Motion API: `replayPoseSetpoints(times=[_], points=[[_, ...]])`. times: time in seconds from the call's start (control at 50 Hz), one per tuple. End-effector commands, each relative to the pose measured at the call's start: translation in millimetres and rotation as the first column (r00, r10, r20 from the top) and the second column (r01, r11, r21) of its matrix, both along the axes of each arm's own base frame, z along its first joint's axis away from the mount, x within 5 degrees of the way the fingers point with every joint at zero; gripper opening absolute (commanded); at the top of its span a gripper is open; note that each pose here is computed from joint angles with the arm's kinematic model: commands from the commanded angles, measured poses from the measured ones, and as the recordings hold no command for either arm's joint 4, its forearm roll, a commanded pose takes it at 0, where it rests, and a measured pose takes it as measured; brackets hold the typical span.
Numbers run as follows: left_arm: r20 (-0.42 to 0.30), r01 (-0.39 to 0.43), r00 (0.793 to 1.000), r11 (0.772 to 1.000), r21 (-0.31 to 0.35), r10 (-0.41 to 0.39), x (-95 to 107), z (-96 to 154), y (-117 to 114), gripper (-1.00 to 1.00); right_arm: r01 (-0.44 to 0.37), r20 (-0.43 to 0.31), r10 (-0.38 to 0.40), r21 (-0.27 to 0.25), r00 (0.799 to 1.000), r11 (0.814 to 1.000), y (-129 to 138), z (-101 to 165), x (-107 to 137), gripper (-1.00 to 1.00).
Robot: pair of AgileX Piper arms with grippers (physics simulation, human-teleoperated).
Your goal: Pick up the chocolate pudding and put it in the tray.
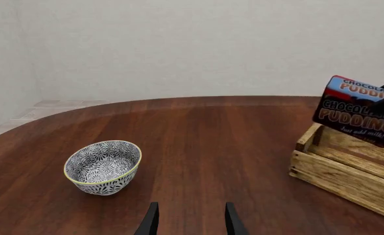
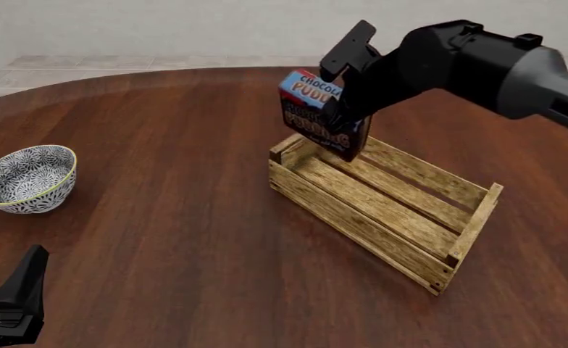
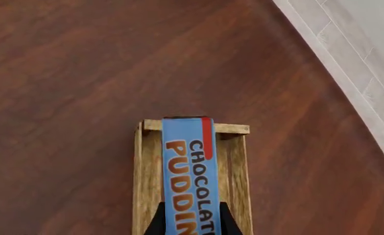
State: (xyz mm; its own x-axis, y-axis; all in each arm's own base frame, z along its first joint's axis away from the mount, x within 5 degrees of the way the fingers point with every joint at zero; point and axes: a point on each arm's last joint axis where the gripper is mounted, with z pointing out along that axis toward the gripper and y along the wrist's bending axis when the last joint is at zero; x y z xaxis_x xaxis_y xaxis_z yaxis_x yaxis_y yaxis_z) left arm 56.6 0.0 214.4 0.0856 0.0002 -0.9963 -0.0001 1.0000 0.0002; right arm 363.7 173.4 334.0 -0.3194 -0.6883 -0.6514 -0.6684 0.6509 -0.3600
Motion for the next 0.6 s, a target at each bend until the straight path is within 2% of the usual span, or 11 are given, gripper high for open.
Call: replayPoseSetpoints(times=[0.02, 0.4, 0.6], points=[[0.000, 0.000, 1.000, 1.000, 0.000, 0.000, 0.0, 0.0, 0.0, 1.00, 0.047, -0.004, -0.047, 0.000, 0.999, 0.999, -18.2, -1.9, 3.8, -1.00], [0.000, 0.000, 1.000, 1.000, 0.000, 0.000, 0.0, 0.0, 0.0, 1.00, 0.091, -0.007, -0.091, -0.008, 0.996, 0.996, -37.8, -5.7, 7.4, -1.00], [0.000, 0.000, 1.000, 1.000, 0.000, 0.000, 0.0, 0.0, 0.0, 1.00, 0.118, -0.022, -0.118, -0.012, 0.993, 0.993, -45.9, -20.6, 14.0, -1.00]])
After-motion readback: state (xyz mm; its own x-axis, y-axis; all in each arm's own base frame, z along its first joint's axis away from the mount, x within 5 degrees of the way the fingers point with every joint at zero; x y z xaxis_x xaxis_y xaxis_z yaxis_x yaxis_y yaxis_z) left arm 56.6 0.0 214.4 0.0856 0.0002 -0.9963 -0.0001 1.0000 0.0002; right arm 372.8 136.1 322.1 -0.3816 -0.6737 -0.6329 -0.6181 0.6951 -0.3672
